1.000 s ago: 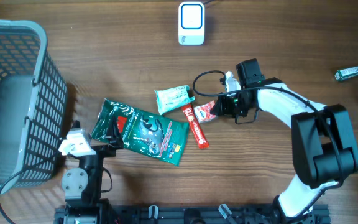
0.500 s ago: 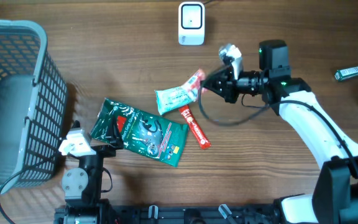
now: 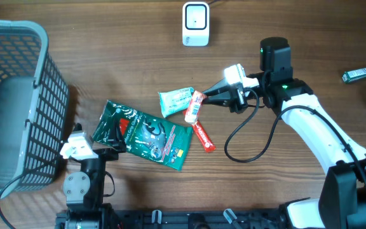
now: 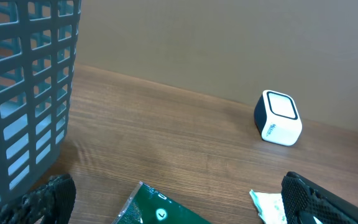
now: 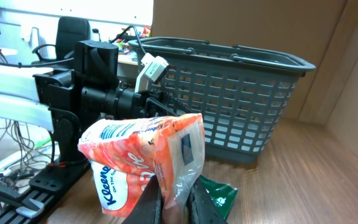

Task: Scan the item barcode
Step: 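Grasp the orange Kleenex box with the right gripper, then lift the orange box toward the barcode scanner, then carry the orange box to the right edge and release it, then reach the right gripper to the green Zappy wipes pack and grasp it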

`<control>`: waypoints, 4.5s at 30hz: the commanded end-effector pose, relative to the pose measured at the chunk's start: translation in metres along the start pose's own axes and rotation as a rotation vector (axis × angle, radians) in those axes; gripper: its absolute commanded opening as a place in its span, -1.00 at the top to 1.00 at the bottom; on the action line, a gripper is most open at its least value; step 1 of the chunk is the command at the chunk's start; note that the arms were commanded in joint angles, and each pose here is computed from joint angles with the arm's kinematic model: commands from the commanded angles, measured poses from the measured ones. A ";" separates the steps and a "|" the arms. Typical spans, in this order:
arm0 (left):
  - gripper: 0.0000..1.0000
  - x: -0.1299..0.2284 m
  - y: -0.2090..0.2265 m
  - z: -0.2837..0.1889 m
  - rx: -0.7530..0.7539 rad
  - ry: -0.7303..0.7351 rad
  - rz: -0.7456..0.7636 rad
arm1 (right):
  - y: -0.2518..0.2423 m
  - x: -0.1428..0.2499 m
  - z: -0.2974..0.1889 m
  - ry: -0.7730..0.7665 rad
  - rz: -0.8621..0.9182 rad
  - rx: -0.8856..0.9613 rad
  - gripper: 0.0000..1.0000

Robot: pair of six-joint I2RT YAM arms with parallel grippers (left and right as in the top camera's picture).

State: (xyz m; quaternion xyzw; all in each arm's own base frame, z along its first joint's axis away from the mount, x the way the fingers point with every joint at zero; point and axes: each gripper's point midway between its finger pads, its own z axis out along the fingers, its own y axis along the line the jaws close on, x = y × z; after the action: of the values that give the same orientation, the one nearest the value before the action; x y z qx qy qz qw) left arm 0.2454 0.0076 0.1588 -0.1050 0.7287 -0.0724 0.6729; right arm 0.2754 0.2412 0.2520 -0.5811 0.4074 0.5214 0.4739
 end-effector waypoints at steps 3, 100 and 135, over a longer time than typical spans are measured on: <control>-1.00 0.002 -0.002 0.000 0.012 0.001 0.020 | 0.007 -0.011 0.000 -0.045 0.004 -0.047 0.91; -1.00 0.002 -0.002 0.000 0.012 0.001 0.020 | -0.006 0.103 -0.548 -0.710 1.765 2.435 -0.51; -1.00 0.002 -0.002 0.000 0.012 0.001 0.020 | -0.058 0.239 0.000 0.647 1.424 0.749 -0.61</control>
State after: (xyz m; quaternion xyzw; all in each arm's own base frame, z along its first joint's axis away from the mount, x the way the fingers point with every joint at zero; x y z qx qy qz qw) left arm 0.2454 0.0075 0.1586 -0.1049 0.7288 -0.0725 0.6727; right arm 0.3706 0.2582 0.0377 -0.1581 0.9293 0.3186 0.0994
